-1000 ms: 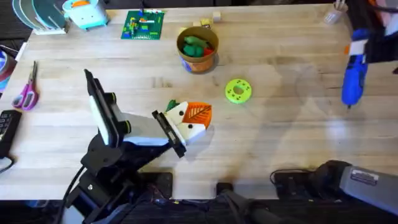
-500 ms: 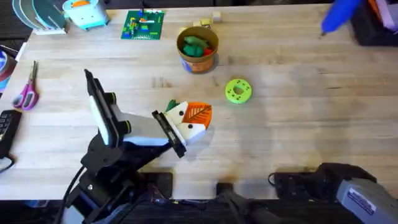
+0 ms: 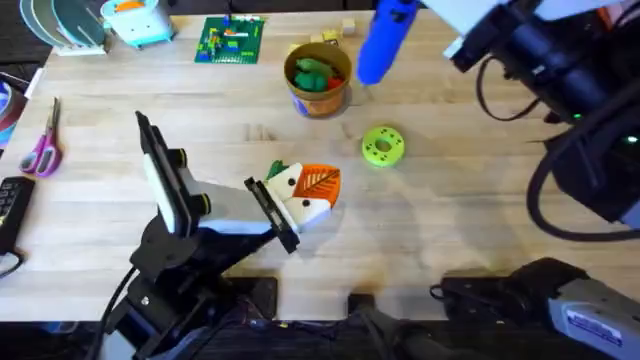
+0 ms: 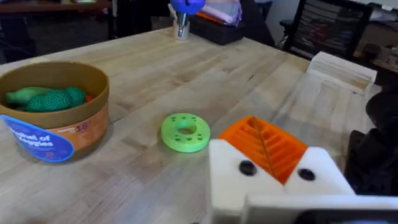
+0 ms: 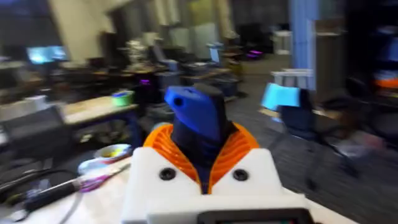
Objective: Pick up the gripper from the table and insert it into the empty holder that is missing its gripper. Then pick up a screw, insert it into the mounting hole, and use the screwdriver to tighten it. Finally, clean up the table by picking up the vegetable and placing it into the bucket.
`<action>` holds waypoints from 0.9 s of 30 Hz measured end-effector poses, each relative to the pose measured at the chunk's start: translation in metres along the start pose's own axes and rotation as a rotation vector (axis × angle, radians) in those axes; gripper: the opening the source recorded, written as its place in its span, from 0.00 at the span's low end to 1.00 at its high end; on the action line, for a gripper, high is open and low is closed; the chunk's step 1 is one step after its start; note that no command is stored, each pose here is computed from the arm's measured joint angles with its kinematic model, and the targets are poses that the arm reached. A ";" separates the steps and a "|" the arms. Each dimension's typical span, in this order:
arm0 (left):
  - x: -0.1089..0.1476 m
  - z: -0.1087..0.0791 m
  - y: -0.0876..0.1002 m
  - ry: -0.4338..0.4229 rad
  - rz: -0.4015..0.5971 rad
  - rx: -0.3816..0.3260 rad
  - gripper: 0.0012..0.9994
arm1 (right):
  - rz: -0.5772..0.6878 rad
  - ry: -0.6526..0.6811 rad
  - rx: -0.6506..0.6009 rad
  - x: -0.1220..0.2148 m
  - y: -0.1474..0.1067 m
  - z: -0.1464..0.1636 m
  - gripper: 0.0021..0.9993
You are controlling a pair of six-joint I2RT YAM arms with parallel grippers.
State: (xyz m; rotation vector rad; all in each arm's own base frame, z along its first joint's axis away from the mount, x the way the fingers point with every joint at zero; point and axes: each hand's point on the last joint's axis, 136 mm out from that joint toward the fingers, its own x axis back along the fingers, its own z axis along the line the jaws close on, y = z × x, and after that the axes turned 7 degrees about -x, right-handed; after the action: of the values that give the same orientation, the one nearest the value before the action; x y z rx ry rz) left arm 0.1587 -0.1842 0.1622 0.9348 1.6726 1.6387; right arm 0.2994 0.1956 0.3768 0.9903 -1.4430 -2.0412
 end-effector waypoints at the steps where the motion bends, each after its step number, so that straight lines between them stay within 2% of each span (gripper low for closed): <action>1: 0.000 0.000 0.000 0.000 0.000 0.000 0.00 | -0.012 0.056 -0.007 -0.003 0.001 0.012 0.02; 7: 0.000 0.000 0.000 0.000 0.000 0.000 0.00 | -0.082 0.303 -0.064 -0.012 0.005 0.056 0.02; 10: 0.000 0.000 0.000 0.000 0.000 0.000 0.00 | -0.067 0.392 -0.129 -0.016 -0.005 0.072 0.02; 16: 0.000 0.000 0.000 0.000 0.000 0.000 0.00 | 0.024 0.495 -0.244 -0.021 -0.034 0.102 0.02; 21: 0.000 0.000 0.000 0.000 0.000 0.000 0.00 | 0.050 0.563 -0.270 -0.018 -0.039 0.123 0.02; 27: 0.000 0.000 0.000 0.000 0.000 0.000 0.00 | 0.087 0.572 -0.292 -0.018 -0.047 0.127 0.02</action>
State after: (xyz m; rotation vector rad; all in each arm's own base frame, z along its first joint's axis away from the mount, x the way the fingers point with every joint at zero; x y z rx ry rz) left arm 0.1587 -0.1842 0.1622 0.9349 1.6727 1.6387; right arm 0.2155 0.3029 0.3634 1.2249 -0.8481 -1.6515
